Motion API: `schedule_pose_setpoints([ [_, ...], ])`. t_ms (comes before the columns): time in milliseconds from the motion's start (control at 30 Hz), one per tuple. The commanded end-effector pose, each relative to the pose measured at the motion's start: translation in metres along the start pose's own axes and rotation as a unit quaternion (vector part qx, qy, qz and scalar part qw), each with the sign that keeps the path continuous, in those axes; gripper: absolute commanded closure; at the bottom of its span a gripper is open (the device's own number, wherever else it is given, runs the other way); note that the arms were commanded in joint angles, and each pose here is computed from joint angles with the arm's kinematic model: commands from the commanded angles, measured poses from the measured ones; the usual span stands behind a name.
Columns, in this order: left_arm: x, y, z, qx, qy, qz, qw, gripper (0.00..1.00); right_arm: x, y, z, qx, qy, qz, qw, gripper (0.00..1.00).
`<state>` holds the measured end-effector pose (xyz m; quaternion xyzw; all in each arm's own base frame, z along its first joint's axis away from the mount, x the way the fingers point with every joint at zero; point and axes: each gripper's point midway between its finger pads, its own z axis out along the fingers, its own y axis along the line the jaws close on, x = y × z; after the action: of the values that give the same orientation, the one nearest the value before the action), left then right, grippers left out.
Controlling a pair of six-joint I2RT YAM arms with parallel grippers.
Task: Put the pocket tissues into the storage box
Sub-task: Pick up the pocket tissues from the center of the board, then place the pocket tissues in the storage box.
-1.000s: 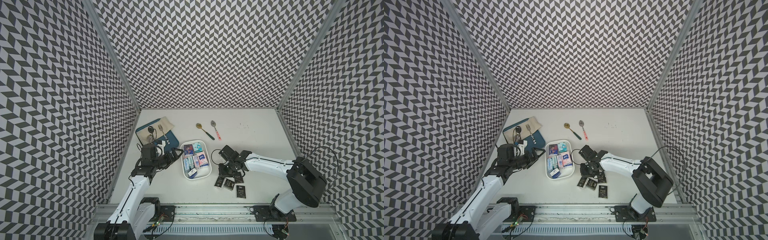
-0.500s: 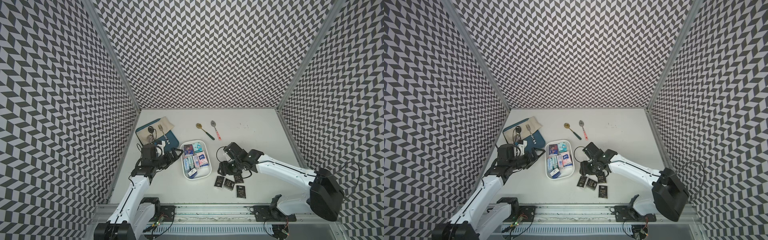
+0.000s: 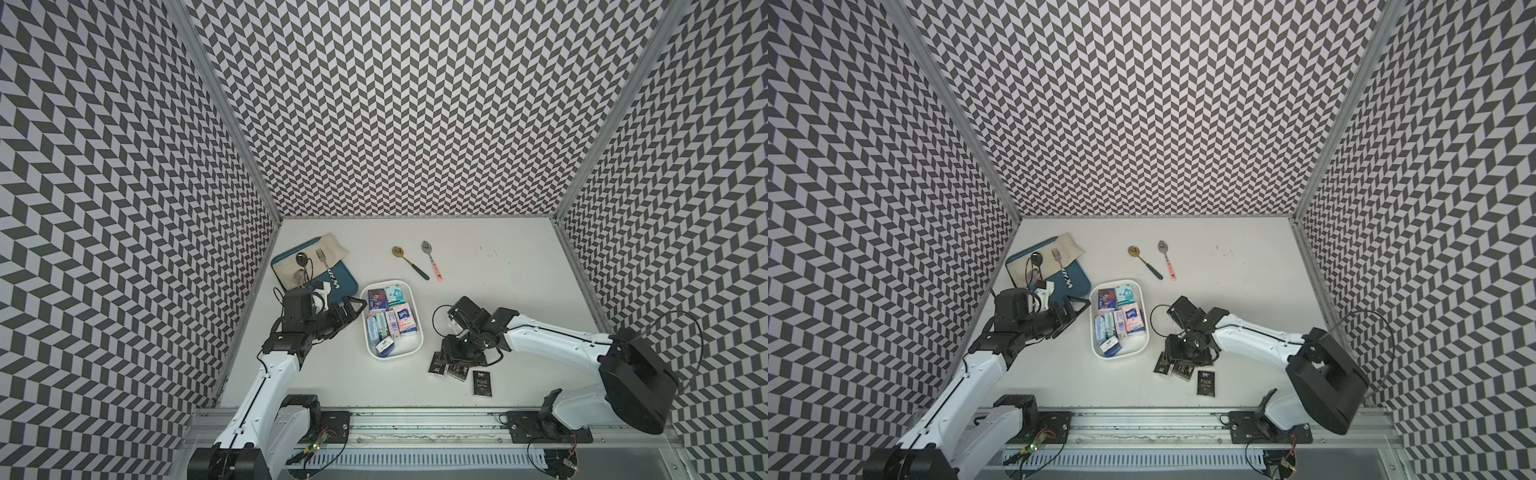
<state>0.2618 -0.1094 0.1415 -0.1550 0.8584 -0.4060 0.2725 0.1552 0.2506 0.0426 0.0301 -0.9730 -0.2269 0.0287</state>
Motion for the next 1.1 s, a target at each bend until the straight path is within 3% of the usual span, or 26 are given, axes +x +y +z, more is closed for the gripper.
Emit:
schedule_pose_setpoints([
  [0, -0.008, -0.008, -0.005, 0.004, -0.015, 0.017, 1.000, 0.00, -0.009, 0.009, 0.013, -0.018, -0.002, -0.002, 1.000, 0.55],
  [100, -0.009, -0.007, -0.006, 0.002, -0.014, 0.016, 1.000, 0.00, -0.015, 0.009, 0.018, -0.015, -0.005, -0.002, 1.000, 0.78],
  [233, -0.009, -0.006, -0.007, 0.000, -0.016, 0.017, 1.000, 0.00, -0.021, 0.016, 0.011, -0.023, -0.021, -0.008, 0.999, 0.99],
  [400, -0.010, -0.004, -0.007, -0.002, -0.016, 0.015, 1.000, 0.00, -0.029, 0.028, -0.011, -0.031, -0.052, -0.032, 0.998, 1.00],
  [600, -0.013, -0.005, -0.006, -0.002, -0.017, 0.016, 1.000, 0.00, -0.043, 0.040, -0.046, -0.007, -0.095, -0.107, 0.990, 0.98],
  [833, -0.014, -0.005, -0.004, -0.004, -0.011, 0.012, 1.000, 0.00, -0.065, 0.063, -0.079, 0.006, -0.147, -0.203, 0.968, 0.98],
  [1067, -0.014, -0.002, -0.005, -0.012, -0.011, 0.008, 1.000, 0.00, -0.072, 0.110, -0.087, -0.074, -0.178, -0.293, 0.937, 0.97],
])
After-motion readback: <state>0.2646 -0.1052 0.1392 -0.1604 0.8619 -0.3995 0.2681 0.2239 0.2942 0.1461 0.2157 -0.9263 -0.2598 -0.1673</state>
